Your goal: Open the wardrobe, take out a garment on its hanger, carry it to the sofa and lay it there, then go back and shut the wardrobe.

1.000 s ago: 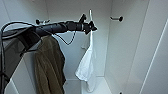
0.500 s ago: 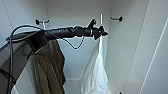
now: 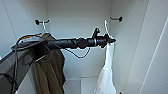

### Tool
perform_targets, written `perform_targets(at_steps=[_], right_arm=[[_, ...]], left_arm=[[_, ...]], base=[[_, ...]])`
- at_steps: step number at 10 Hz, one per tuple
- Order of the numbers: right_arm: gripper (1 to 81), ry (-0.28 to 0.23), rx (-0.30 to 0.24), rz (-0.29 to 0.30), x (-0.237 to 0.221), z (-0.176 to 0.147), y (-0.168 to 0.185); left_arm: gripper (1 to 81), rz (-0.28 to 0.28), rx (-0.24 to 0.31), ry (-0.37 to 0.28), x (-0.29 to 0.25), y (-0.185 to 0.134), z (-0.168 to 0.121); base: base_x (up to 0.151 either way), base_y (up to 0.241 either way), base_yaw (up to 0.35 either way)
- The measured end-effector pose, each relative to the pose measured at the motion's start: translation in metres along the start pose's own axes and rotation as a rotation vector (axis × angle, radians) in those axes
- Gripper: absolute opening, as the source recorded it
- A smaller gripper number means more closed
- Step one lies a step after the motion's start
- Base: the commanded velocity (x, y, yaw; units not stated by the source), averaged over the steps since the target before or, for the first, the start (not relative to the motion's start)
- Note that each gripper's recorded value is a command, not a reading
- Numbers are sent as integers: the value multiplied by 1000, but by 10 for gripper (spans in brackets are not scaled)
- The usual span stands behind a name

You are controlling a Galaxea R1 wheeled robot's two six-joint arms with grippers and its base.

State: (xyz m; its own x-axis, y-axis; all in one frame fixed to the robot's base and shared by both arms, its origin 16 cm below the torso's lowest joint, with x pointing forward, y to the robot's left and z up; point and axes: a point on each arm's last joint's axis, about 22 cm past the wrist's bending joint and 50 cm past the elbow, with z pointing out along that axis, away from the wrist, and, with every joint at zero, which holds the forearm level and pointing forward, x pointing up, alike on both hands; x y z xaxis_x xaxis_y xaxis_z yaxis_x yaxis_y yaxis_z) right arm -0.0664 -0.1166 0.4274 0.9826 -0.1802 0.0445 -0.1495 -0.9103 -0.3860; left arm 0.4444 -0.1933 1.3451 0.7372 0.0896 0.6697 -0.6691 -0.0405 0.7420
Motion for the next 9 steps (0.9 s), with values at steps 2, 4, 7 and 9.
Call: perform_targets(at_steps=[2, 4, 7, 9], right_arm=[[811, 0, 0, 0, 0, 0, 0], [811, 5, 1, 1, 0, 0, 0], [811, 7, 1, 1, 0, 0, 0], [811, 7, 1, 1, 0, 0, 0]], left_arm=[[10, 1, -36, 35, 6, 9, -23], [10, 1, -37, 51, 8, 10, -53], [10, -38, -32, 70, 0, -7, -78], [10, -36, -38, 55, -2, -3, -63]], base=[[0, 0, 0], [0, 0, 0], [0, 0, 0], [0, 0, 0]])
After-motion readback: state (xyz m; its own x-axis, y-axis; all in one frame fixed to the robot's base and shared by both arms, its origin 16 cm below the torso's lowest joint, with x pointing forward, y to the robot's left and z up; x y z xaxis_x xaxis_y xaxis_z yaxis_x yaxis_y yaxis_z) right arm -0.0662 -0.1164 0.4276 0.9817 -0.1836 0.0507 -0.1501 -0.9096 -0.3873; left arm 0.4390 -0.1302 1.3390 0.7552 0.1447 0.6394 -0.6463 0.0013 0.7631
